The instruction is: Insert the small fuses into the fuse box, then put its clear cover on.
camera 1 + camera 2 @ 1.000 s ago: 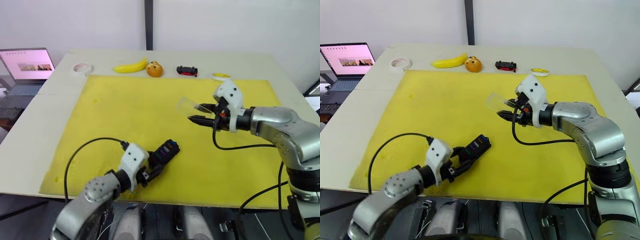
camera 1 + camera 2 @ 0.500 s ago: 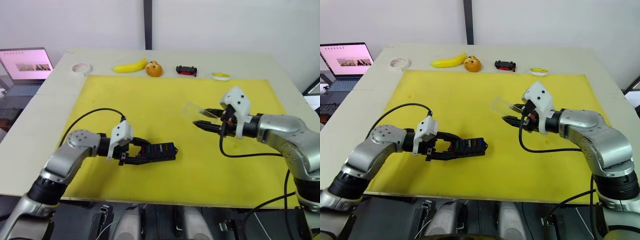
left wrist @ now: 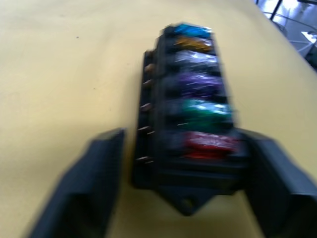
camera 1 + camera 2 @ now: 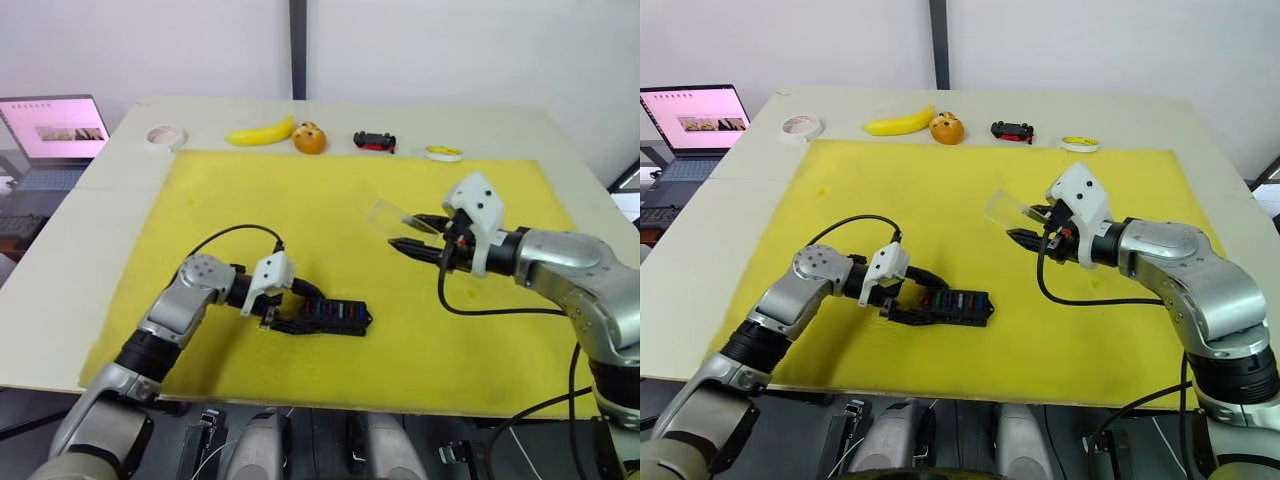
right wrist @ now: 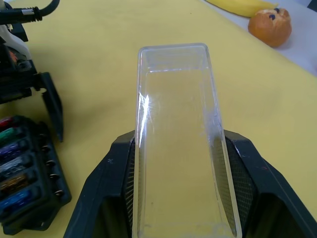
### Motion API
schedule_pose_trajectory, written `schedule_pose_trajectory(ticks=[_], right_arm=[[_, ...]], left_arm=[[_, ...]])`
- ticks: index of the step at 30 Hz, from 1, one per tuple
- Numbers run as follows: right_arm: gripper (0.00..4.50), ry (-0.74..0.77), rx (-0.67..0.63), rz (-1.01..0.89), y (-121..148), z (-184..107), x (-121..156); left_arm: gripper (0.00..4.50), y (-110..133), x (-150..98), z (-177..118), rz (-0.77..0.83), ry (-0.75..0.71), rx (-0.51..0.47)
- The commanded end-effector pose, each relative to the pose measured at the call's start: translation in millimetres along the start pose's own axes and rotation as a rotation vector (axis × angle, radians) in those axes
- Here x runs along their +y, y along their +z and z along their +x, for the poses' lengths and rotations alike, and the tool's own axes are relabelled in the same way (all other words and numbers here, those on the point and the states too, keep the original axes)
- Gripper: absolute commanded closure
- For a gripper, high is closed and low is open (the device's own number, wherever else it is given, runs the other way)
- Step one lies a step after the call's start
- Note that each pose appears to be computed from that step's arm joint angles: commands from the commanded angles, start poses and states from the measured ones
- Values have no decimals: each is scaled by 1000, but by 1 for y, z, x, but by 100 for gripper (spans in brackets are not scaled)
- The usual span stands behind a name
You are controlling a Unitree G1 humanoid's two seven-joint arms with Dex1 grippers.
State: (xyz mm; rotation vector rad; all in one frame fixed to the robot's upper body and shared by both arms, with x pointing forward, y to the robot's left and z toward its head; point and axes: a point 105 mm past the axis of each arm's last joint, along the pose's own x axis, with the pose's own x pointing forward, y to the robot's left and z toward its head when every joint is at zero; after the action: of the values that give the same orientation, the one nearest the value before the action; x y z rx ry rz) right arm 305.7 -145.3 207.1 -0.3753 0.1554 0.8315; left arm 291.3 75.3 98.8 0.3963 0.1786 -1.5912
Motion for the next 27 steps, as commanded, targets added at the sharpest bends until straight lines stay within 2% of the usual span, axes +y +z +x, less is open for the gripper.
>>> schedule_pose_trajectory(ticks=[1, 4, 8, 27], right_arm=[[277, -19, -42, -49, 13, -2, -4], [277, -19, -46, -54, 14, -2, -5], [277, -19, -50, -54, 13, -1, -5], [277, -5, -54, -65, 16, 0, -3]], left_arm=[[3, 7, 0, -8, 51, 14, -1], [3, 14, -3, -21, 61, 37, -17], [3, 10, -7, -25, 50, 59, -13], [3, -15, -8, -2, 25, 59, 17]])
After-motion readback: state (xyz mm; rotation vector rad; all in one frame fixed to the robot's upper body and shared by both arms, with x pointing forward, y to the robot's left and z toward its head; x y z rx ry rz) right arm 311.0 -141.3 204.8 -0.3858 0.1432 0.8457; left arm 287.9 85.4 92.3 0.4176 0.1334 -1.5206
